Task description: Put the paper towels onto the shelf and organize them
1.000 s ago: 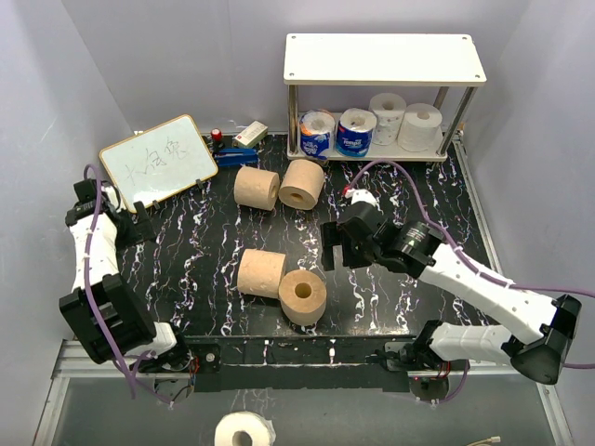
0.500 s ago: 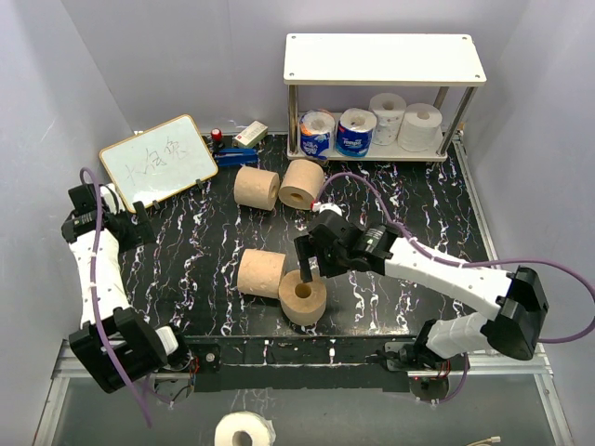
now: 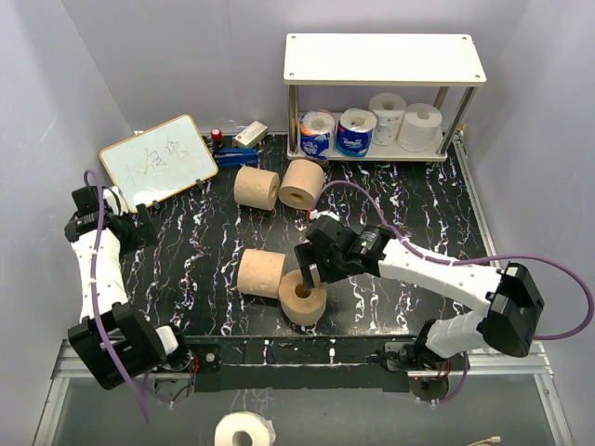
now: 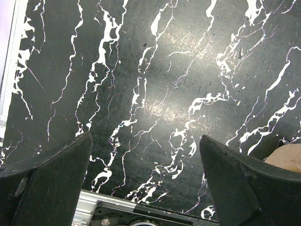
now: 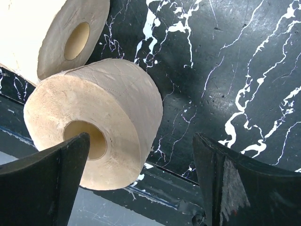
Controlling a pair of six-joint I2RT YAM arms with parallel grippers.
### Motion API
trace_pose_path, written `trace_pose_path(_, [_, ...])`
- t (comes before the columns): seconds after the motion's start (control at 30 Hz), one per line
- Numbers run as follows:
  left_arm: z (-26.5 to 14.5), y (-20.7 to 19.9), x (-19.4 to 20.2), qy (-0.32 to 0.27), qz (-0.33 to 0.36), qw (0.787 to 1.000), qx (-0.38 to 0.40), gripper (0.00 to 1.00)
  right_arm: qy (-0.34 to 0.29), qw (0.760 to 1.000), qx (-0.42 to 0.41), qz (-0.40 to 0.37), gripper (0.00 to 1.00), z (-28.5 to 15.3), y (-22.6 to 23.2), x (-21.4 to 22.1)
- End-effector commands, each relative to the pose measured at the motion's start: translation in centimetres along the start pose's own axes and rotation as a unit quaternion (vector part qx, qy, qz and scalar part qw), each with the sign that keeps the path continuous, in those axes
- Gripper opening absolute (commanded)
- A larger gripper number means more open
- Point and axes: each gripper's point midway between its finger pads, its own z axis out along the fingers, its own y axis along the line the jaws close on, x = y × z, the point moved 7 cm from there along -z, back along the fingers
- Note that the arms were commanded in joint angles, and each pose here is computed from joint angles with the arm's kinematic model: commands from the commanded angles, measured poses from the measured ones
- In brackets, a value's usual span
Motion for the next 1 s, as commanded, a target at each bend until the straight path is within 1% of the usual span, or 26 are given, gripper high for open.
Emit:
trace_pose_path(0.0, [0.0,0.2,0.1,0.001,0.001,1.0,-0.004,0.96,-0.019,0.999,-0.027,-0.002,0.88,-0.4,0.9,-0.4])
trace_pose_path(0.17, [0.1,0.0,0.2,0.001,0.002,1.0,0.002,0.96,-0.018,1.0,-0.024,0.003,0.87,0.4,0.5,0.6])
trace_pose_path(0.33, [0.5,0.0,0.2,0.012,0.004,1.0,0.011,0.96,-0.014,0.999,-0.025,0.02,0.75,1.8,0.8,1.3])
trace_pose_path(0.4, [0.7,-0.1,0.2,0.017,0.004,1.0,0.016,0.96,-0.02,0.999,-0.014,0.026,0.73,2.2,0.9,1.3])
trace_pose_path(0.47, [0.7,-0.1,0.2,0.018,0.003,1.0,0.016,0.96,-0.028,0.999,-0.005,0.03,0.67,2.6,1.1,1.0])
trace_pose_path(0.5, [0.7,-0.1,0.2,0.017,0.004,1.0,0.017,0.96,-0.033,0.999,-0.001,0.032,0.63,2.8,1.2,0.9])
trace_pose_path(0.53, [0.7,-0.2,0.3,0.016,0.004,1.0,0.019,0.96,-0.036,0.999,0.005,0.032,0.56,2.9,1.3,0.7])
trace_pose_path(0.6, [0.5,-0.3,0.2,0.013,0.005,1.0,0.022,0.96,-0.041,0.999,0.019,0.029,0.37,3.1,1.5,0.3])
trace_pose_path(0.63, [0.5,-0.3,0.2,0.012,0.006,1.0,0.023,0.96,-0.043,0.999,0.021,0.026,0.21,3.1,1.8,0.1])
trace_pose_path(0.67, [0.5,-0.3,0.2,0.012,0.006,1.0,0.023,0.96,-0.042,0.999,0.025,0.024,0.0,3.0,1.9,-0.1])
trace_pose_path(0.77, [0.5,-0.3,0.2,0.011,0.007,1.0,0.025,0.96,-0.047,0.998,0.037,0.022,0.0,2.5,2.3,-0.6])
trace_pose_path(0.83, [0.5,-0.4,0.2,0.012,0.008,1.0,0.028,0.96,-0.064,0.996,0.055,0.028,0.0,1.2,2.3,-1.6])
trace_pose_path(0.87, [0.6,-0.4,0.2,0.013,0.008,0.999,0.03,0.96,-0.077,0.994,0.065,0.033,0.0,0.2,2.2,-2.3])
trace_pose_path(0.97, [1.0,-0.4,0.3,0.024,0.007,0.999,0.035,0.96,-0.154,0.981,0.107,0.052,0.0,-4.4,1.7,-5.5])
